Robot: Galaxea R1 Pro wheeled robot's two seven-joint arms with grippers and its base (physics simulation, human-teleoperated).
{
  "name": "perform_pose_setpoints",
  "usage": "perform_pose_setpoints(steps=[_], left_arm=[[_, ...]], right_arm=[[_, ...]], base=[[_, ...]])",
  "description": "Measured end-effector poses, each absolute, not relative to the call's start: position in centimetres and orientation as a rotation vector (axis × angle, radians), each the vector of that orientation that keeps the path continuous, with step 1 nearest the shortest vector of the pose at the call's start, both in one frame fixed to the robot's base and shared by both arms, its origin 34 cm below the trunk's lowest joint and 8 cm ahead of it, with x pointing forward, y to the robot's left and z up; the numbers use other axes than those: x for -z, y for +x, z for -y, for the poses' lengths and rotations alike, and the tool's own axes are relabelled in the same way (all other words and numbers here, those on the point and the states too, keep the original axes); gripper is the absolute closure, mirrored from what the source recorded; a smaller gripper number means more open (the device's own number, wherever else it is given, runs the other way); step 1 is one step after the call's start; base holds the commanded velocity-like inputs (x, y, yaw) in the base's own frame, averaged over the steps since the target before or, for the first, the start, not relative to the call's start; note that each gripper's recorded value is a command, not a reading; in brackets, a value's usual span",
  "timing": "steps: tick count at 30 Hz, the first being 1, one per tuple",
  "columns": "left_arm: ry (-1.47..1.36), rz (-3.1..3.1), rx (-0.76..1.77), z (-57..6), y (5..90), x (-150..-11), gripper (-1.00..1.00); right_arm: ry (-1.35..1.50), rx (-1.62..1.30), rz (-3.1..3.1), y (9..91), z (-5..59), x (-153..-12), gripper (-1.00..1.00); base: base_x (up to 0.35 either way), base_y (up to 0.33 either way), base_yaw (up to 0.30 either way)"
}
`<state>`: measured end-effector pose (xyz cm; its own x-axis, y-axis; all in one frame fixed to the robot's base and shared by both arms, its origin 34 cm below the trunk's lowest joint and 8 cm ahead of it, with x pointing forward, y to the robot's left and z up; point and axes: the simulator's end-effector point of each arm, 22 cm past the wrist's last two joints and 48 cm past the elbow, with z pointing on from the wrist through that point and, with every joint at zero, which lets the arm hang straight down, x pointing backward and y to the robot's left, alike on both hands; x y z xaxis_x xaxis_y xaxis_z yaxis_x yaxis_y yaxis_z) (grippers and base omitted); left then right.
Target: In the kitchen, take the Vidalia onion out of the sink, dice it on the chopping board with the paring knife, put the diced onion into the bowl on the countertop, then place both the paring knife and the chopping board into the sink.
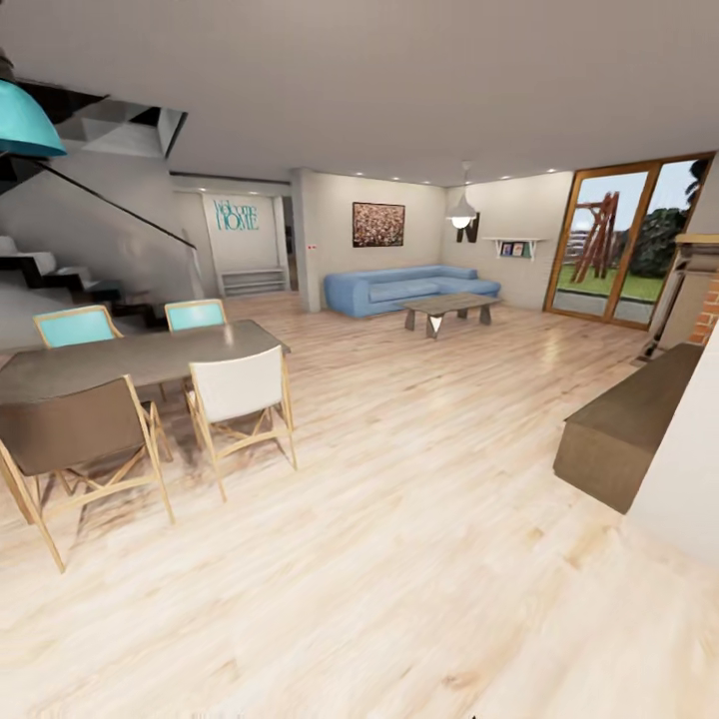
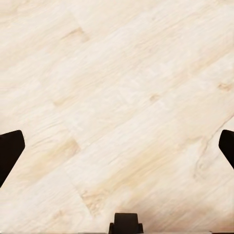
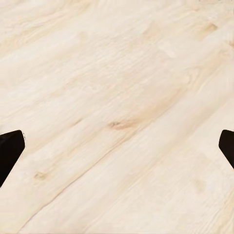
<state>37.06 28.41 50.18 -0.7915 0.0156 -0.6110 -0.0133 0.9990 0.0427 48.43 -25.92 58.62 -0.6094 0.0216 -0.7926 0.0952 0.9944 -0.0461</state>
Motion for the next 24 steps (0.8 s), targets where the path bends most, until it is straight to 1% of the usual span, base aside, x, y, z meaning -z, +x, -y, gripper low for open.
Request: perform_pose_setpoints(steps=[24], left_arm=[[0.002, -2.482, -0.060, -28.52, 37.12, -50.22, -1.00]], right_arm=[[0.083, 0.107, -2.241, 47.89, 25.96, -58.07, -1.00]], base=[[0.000, 0.000, 0.263]])
